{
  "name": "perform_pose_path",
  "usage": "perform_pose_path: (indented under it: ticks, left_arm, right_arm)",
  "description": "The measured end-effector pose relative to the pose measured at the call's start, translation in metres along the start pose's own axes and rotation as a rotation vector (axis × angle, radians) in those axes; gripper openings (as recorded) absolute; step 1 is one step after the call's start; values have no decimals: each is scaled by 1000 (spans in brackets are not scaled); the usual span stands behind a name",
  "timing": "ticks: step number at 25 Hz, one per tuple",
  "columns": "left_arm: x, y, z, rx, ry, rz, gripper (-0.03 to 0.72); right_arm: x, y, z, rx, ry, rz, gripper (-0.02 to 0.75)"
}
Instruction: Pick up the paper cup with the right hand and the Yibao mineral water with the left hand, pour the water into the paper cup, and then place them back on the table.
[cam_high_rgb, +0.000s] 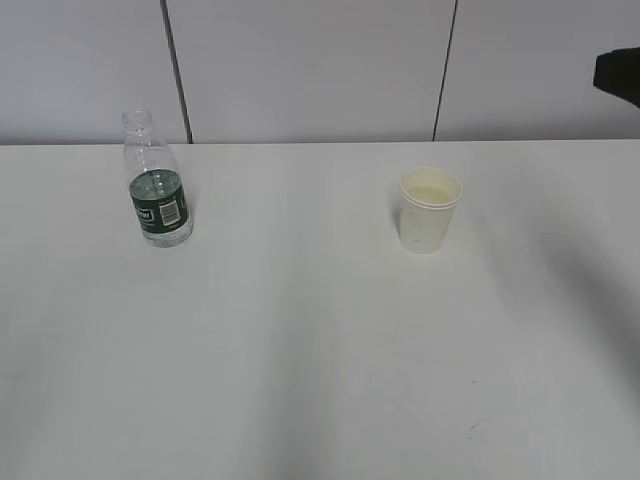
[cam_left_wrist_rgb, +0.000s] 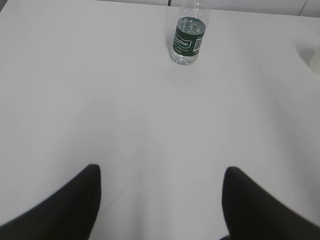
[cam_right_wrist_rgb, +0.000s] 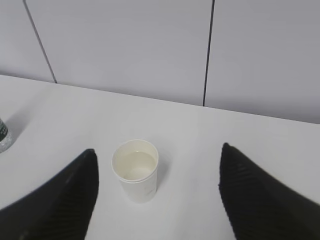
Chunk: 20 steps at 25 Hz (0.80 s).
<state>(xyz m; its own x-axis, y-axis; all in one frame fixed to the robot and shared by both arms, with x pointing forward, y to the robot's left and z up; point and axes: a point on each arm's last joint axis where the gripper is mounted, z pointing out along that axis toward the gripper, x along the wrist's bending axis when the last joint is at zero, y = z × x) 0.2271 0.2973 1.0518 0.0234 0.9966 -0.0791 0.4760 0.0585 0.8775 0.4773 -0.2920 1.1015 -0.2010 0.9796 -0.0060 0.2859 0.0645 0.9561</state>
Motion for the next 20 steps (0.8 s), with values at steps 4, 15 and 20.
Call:
perform_pose_path:
  ticks: [4, 15, 20]
  left_arm:
    - [0, 0, 0, 0, 0, -1, 469]
    - [0, 0, 0, 0, -2, -2, 469]
    - [0, 0, 0, 0, -2, -2, 469]
  right_arm:
    - [-1, 0, 0, -3, -13, 0, 585]
    - [-12, 2, -1, -26, -127, 0, 586]
    - [-16, -2, -1, -23, -179, 19, 586]
